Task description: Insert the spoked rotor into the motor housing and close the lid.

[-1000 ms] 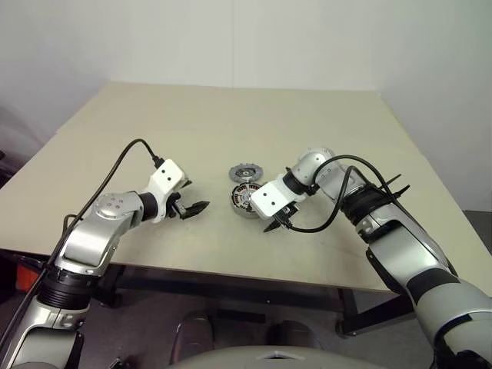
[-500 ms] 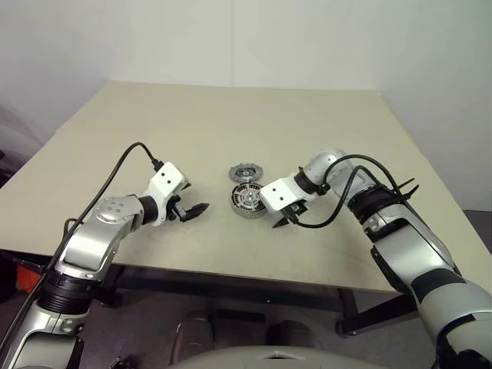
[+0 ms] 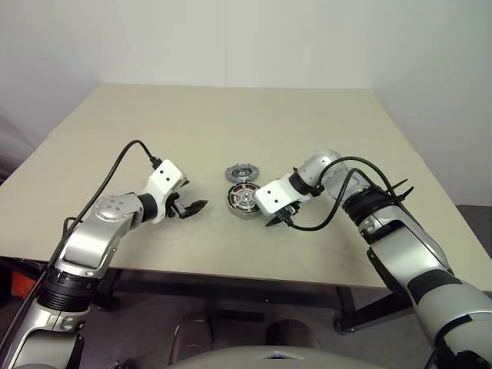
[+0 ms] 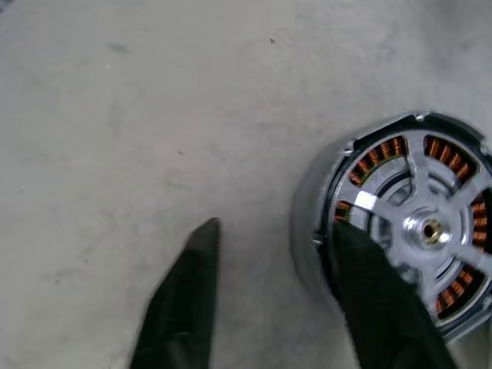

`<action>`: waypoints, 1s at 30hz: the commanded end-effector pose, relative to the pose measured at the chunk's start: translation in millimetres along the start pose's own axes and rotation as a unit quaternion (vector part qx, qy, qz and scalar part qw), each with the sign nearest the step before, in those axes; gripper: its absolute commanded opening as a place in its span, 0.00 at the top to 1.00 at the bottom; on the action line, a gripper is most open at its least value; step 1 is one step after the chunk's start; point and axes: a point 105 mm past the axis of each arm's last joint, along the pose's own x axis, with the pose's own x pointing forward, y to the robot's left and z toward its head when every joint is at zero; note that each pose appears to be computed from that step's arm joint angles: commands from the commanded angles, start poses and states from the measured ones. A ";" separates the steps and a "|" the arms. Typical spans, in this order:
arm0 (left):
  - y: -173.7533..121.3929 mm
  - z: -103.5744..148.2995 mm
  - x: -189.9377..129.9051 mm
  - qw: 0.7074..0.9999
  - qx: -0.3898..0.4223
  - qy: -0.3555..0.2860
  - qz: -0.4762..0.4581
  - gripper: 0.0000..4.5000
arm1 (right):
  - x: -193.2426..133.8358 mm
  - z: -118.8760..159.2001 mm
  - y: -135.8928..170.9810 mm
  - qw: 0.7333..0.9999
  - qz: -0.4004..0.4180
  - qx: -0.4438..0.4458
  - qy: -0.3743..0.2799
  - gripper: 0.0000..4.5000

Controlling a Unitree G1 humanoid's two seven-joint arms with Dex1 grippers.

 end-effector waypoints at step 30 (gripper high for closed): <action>4.1 11.3 -4.5 0.999 0.003 -0.029 0.026 0.09 | -4.2 11.5 -25.0 0.998 -0.010 -0.054 0.037 1.00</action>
